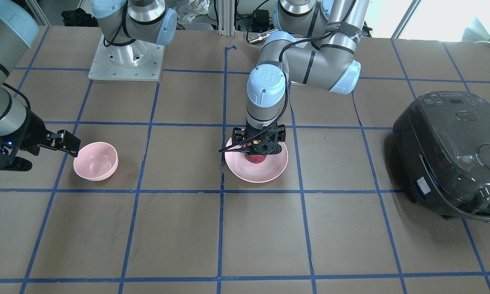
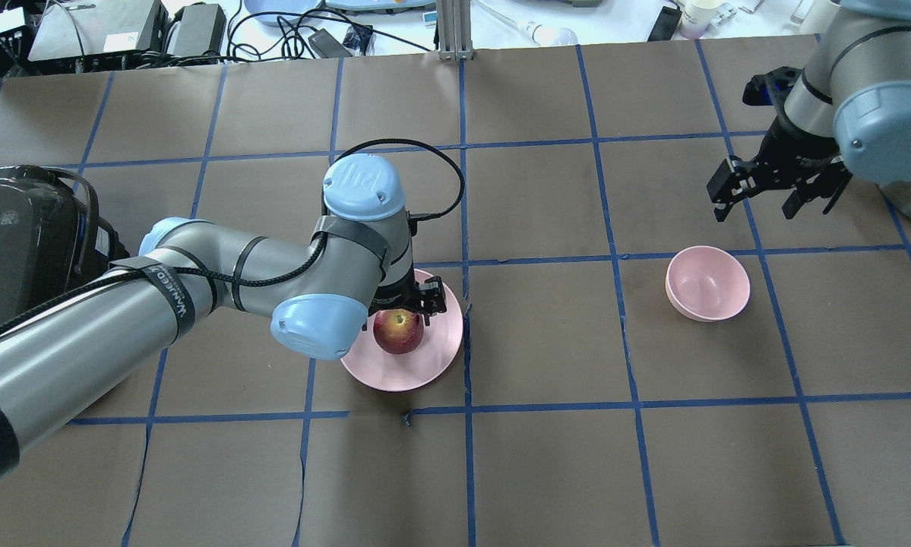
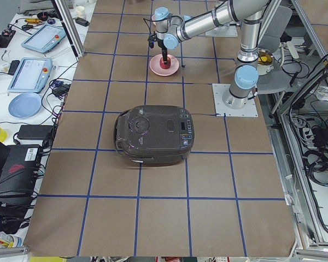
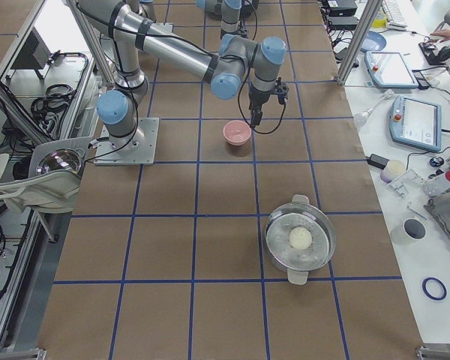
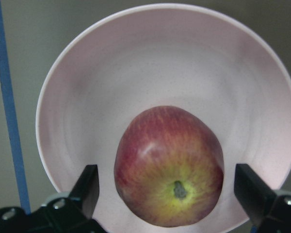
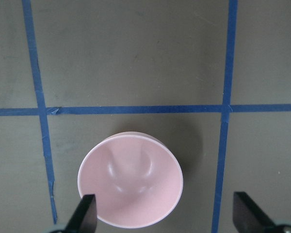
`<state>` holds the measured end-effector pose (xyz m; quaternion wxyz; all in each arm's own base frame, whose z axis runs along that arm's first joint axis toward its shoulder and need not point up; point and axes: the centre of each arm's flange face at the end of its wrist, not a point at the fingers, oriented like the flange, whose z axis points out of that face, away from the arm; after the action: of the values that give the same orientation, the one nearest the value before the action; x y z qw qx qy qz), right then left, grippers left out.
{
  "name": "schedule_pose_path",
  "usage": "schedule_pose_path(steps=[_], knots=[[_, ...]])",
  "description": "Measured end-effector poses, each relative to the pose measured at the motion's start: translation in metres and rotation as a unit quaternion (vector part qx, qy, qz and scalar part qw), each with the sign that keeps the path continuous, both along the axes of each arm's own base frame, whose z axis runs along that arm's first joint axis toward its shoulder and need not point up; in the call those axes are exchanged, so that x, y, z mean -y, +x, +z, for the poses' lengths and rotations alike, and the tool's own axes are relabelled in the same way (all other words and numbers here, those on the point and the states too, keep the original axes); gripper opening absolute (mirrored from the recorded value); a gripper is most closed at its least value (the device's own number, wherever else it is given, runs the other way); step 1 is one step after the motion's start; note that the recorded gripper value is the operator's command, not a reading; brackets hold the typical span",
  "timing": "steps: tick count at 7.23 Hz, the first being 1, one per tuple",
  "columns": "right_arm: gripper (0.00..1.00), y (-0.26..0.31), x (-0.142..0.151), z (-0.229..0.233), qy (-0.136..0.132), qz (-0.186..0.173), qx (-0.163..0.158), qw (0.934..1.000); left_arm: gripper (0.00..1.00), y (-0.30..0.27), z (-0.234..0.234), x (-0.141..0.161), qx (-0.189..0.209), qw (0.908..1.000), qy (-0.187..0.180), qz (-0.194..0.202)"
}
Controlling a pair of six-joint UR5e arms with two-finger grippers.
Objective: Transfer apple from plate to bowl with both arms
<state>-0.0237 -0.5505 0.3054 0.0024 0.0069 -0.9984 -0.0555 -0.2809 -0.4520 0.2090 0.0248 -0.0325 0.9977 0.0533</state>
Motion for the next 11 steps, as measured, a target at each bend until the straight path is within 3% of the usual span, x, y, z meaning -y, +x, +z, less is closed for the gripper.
schedule_pose_path(steps=[1,3,4,5,7,8,11], knots=[[1.00,-0.003,-0.004,-0.026,-0.005,0.005,0.001,1.0000,0.90,0.000,-0.007,0.001,0.001,1.0000,0.006,-0.004],[0.99,-0.011,-0.007,-0.063,-0.002,0.004,0.004,1.0000,0.27,-0.001,-0.012,0.002,0.002,0.9999,0.010,-0.006],[0.96,-0.015,-0.011,-0.075,0.007,0.003,0.007,0.9999,0.08,-0.001,-0.011,0.003,0.002,0.9999,0.009,-0.007],[0.82,-0.017,-0.016,-0.088,0.018,0.002,0.010,0.9998,0.04,-0.001,-0.010,0.004,0.001,0.9999,0.008,-0.009],[0.16,-0.018,-0.026,-0.108,0.037,0.000,0.014,0.9992,0.03,-0.003,0.007,0.017,-0.005,0.9999,-0.010,-0.008],[0.00,-0.018,-0.028,-0.112,0.043,0.000,0.014,0.9990,0.03,-0.005,0.024,0.027,-0.007,0.9998,-0.015,-0.005],[0.00,-0.018,-0.028,-0.110,0.045,-0.003,0.015,0.9989,0.03,-0.012,0.089,0.048,-0.007,0.9999,-0.015,-0.003]])
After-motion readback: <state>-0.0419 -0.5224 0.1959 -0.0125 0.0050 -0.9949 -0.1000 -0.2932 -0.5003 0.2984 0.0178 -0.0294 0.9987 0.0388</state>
